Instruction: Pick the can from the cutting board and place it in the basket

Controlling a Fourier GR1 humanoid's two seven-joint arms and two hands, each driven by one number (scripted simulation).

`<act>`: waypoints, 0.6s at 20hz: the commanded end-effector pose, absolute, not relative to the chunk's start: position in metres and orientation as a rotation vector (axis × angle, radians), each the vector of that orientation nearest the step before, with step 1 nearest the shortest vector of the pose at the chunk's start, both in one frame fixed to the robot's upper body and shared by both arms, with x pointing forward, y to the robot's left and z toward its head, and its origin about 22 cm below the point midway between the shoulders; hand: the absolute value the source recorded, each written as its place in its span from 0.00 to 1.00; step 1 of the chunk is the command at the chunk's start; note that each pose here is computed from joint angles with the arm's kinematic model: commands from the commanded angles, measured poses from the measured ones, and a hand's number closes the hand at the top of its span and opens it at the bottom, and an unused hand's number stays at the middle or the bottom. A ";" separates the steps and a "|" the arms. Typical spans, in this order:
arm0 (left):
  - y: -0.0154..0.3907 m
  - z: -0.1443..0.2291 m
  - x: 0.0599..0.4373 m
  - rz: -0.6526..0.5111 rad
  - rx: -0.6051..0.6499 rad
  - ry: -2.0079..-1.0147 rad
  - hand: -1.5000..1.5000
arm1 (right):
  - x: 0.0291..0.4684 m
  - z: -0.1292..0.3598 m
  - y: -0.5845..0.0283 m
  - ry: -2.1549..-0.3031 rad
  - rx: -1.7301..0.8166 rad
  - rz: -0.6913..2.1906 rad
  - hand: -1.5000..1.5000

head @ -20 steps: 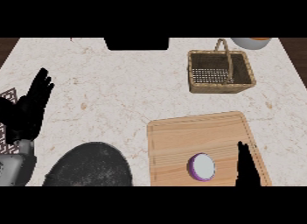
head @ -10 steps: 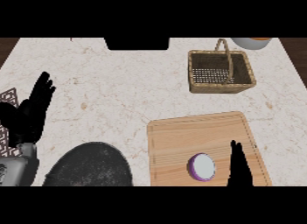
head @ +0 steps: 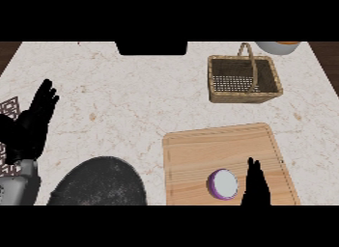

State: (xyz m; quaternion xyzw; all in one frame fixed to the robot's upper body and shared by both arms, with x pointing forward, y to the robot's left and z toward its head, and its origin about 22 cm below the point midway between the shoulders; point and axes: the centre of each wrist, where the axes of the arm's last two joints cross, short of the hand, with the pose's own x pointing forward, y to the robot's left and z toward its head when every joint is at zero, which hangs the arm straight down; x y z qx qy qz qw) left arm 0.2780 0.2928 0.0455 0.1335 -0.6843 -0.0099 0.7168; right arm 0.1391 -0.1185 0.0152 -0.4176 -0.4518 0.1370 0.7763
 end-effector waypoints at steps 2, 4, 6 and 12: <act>0.301 0.047 0.268 -0.025 0.290 -1.504 0.50 | 0.168 0.019 -0.122 -0.941 -0.915 0.270 0.00; 0.278 0.060 0.284 -0.042 0.293 -1.525 0.50 | 0.154 0.006 -0.122 -0.956 -0.909 0.259 0.00; 0.306 0.052 0.282 -0.030 0.281 -1.502 0.50 | 0.142 0.000 -0.129 -0.957 -0.912 0.280 0.00; 0.289 0.042 0.286 -0.040 0.301 -1.523 0.50 | 0.179 -0.006 -0.119 -0.926 -0.892 0.297 0.00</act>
